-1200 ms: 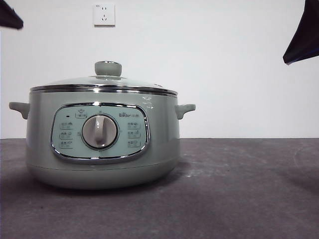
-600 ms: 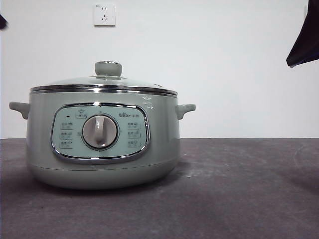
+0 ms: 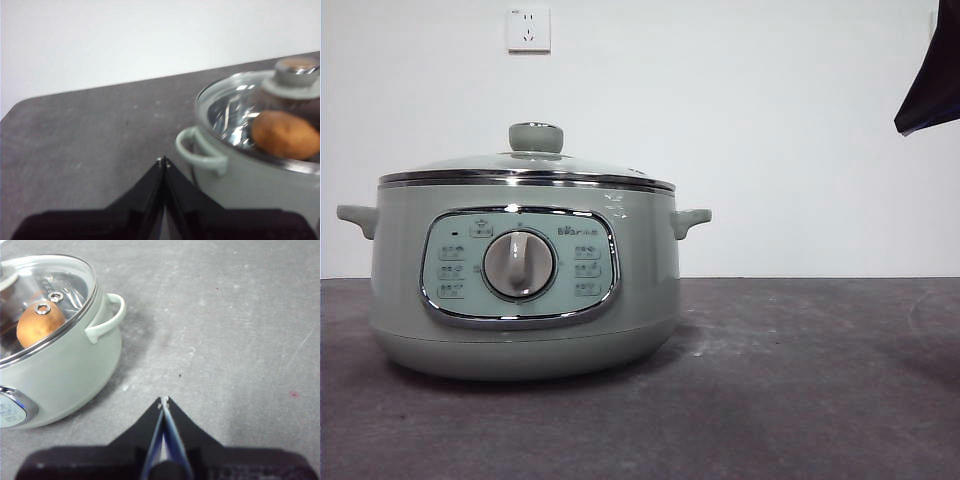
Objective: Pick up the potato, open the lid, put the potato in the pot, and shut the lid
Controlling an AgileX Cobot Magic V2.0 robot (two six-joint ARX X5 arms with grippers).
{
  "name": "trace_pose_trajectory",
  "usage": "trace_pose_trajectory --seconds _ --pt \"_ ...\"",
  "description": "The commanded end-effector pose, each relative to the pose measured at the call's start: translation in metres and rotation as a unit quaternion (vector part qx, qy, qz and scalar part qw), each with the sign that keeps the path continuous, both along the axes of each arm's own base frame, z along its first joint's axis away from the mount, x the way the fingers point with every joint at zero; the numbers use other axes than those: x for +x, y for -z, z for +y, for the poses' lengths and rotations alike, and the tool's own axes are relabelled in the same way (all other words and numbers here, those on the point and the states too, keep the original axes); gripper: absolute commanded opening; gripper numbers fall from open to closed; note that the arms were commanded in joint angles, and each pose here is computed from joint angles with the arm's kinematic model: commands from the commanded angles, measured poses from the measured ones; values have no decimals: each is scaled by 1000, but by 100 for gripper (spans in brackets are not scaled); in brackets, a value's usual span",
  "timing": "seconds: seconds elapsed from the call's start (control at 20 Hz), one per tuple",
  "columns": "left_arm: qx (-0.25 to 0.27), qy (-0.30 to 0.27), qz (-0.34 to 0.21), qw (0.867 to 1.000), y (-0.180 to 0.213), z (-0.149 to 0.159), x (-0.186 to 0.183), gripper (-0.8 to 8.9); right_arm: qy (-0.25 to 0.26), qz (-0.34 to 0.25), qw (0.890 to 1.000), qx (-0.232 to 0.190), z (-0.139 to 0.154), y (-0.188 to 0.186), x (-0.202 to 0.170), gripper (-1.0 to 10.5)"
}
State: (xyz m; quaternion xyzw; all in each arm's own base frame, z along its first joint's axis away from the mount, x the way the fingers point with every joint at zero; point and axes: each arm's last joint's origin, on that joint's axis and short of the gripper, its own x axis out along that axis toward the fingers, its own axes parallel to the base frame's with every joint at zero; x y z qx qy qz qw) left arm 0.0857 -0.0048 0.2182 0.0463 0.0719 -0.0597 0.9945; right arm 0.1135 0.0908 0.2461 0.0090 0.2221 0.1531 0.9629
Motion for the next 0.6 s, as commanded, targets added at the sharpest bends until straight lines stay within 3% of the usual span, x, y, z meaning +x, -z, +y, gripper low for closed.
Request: trace_pose_trajectory --seconds 0.05,0.6 --pt "5 -12 -5 1000 15 2 2 -1 3 1 1000 3 0 2 0 1" --pt "-6 -22 6 1000 63 4 9 -1 3 1 1000 3 0 2 0 1"
